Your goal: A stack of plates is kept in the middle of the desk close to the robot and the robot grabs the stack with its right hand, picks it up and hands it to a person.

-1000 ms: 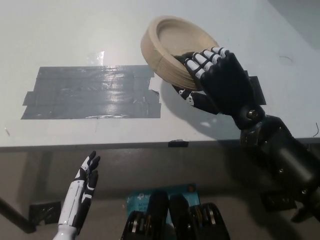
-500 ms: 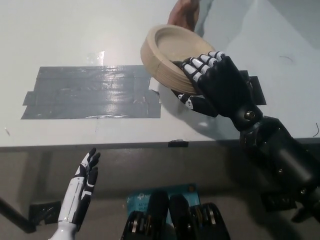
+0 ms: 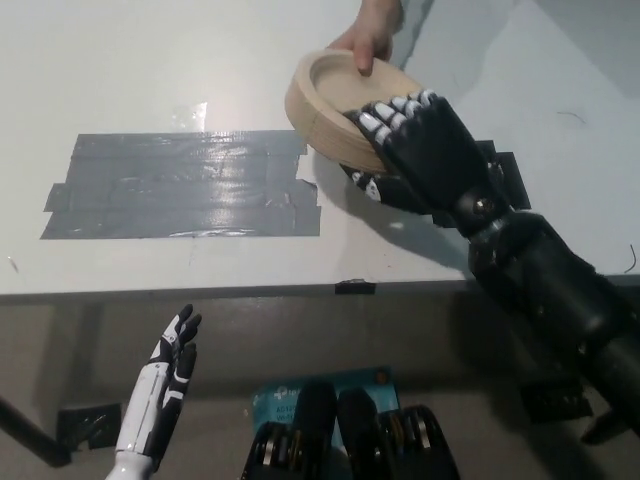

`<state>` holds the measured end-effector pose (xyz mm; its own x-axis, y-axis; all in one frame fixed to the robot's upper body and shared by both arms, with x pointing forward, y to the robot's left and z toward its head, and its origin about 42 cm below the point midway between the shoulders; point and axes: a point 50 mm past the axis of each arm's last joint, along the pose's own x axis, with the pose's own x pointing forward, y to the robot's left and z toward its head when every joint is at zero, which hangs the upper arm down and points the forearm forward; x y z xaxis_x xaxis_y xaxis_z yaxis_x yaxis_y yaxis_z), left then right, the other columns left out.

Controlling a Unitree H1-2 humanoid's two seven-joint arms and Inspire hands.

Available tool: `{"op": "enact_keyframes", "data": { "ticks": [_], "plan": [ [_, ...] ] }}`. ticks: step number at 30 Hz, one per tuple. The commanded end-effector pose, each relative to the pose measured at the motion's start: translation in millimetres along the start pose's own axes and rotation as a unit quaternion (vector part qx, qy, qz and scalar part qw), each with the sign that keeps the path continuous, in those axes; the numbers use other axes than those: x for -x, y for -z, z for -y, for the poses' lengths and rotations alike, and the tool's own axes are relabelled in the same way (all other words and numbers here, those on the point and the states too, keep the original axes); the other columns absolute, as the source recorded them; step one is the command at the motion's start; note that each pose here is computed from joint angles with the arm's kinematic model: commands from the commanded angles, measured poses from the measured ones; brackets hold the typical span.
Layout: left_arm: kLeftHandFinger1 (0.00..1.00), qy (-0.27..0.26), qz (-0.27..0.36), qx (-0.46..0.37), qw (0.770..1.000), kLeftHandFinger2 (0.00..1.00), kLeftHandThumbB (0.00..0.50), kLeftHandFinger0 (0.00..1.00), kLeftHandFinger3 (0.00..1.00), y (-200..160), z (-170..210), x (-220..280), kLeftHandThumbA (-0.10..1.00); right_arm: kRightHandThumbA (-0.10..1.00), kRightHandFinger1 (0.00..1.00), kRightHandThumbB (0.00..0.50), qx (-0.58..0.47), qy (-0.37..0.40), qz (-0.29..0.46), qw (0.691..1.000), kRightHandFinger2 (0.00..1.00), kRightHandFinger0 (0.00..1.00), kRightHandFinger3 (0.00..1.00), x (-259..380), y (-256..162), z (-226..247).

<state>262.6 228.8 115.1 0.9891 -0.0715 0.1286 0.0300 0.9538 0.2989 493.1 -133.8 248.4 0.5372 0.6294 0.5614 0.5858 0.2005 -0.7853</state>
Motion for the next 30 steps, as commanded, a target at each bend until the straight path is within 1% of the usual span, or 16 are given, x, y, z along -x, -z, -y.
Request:
{"op": "enact_keyframes", "data": {
  "ticks": [1,2,3,4,5,6,7,8,9,10,11,13,16,26,29,30],
  "plan": [
    [1.0,0.003,0.025,-0.007,1.0,1.0,0.0,1.0,1.0,-10,-2,-5,1.0,-0.1,0.0,0.323,0.021,0.056,0.007,0.998,0.52,0.0,0.14,-57,20,25],
    [1.0,0.003,0.025,-0.007,1.0,1.0,0.0,1.0,1.0,-10,-3,-5,1.0,-0.1,0.0,0.323,0.023,0.054,0.005,0.998,0.53,0.0,0.14,-59,22,25],
    [1.0,0.003,0.026,-0.008,1.0,1.0,0.0,1.0,1.0,-11,-3,-6,1.0,-0.1,0.05,0.307,0.026,0.042,-0.004,0.999,0.58,0.0,0.23,-60,23,24],
    [1.0,0.003,0.027,-0.008,1.0,1.0,0.0,1.0,1.0,-11,-3,-7,1.0,-0.1,0.05,0.307,0.028,0.034,-0.009,0.999,0.58,0.0,0.23,-61,24,23],
    [1.0,0.004,0.029,-0.011,1.0,1.0,0.0,1.0,1.0,-12,-4,-8,1.0,0.28,0.45,0.388,0.014,0.006,-0.036,0.999,0.84,0.33,0.72,-63,27,20],
    [1.0,0.004,0.03,-0.011,0.999,1.0,0.0,1.0,1.0,-13,-4,-10,1.0,0.45,0.92,0.407,0.004,-0.02,-0.05,0.999,1.0,0.8,1.0,-64,28,19],
    [1.0,0.005,0.031,-0.011,0.999,1.0,0.0,1.0,1.0,-14,-5,-11,1.0,0.52,1.0,0.455,-0.006,-0.048,-0.063,0.997,1.0,1.0,1.0,-63,29,17],
    [1.0,0.005,0.031,-0.01,0.999,1.0,0.0,1.0,1.0,-15,-5,-12,1.0,0.57,1.0,0.491,-0.01,-0.063,-0.069,0.996,1.0,1.0,1.0,-63,29,17],
    [1.0,0.006,0.032,-0.008,0.999,1.0,0.0,1.0,1.0,-16,-5,-14,1.0,0.64,1.0,0.5,-0.021,-0.088,-0.079,0.993,1.0,1.0,1.0,-62,29,17],
    [1.0,0.006,0.032,-0.008,0.999,1.0,0.0,1.0,1.0,-16,-5,-14,1.0,0.64,1.0,0.5,-0.024,-0.095,-0.082,0.992,1.0,1.0,1.0,-62,29,18],
    [1.0,0.007,0.03,-0.01,0.999,1.0,0.011,1.0,1.0,-16,-5,-15,1.0,0.71,1.0,0.5,-0.026,-0.105,-0.084,0.991,1.0,1.0,1.0,-60,29,17],
    [1.0,0.008,0.032,-0.014,0.999,1.0,0.001,1.0,1.0,-16,-6,-16,1.0,0.71,1.0,0.5,-0.032,-0.112,-0.09,0.989,1.0,1.0,1.0,-58,28,17],
    [1.0,0.008,0.035,-0.014,0.999,1.0,0.0,1.0,1.0,-17,-6,-17,1.0,0.79,1.0,0.5,-0.031,-0.13,-0.101,0.986,1.0,1.0,1.0,-52,27,20],
    [1.0,0.014,0.031,-0.021,0.999,1.0,0.0,1.0,1.0,-17,-6,-18,1.0,0.81,1.0,0.5,-0.03,-0.103,-0.102,0.989,1.0,1.0,1.0,-26,22,43],
    [1.0,0.017,0.025,-0.021,0.999,1.0,0.0,1.0,1.0,-18,-5,-17,1.0,0.82,1.0,0.5,-0.052,-0.065,-0.099,0.992,1.0,1.0,1.0,-6,10,70],
    [1.0,0.017,0.027,-0.019,0.999,1.0,0.0,1.0,1.0,-17,-5,-18,1.0,0.85,1.0,0.5,-0.057,-0.056,-0.096,0.992,1.0,1.0,1.0,-1,6,77]
  ]
}}
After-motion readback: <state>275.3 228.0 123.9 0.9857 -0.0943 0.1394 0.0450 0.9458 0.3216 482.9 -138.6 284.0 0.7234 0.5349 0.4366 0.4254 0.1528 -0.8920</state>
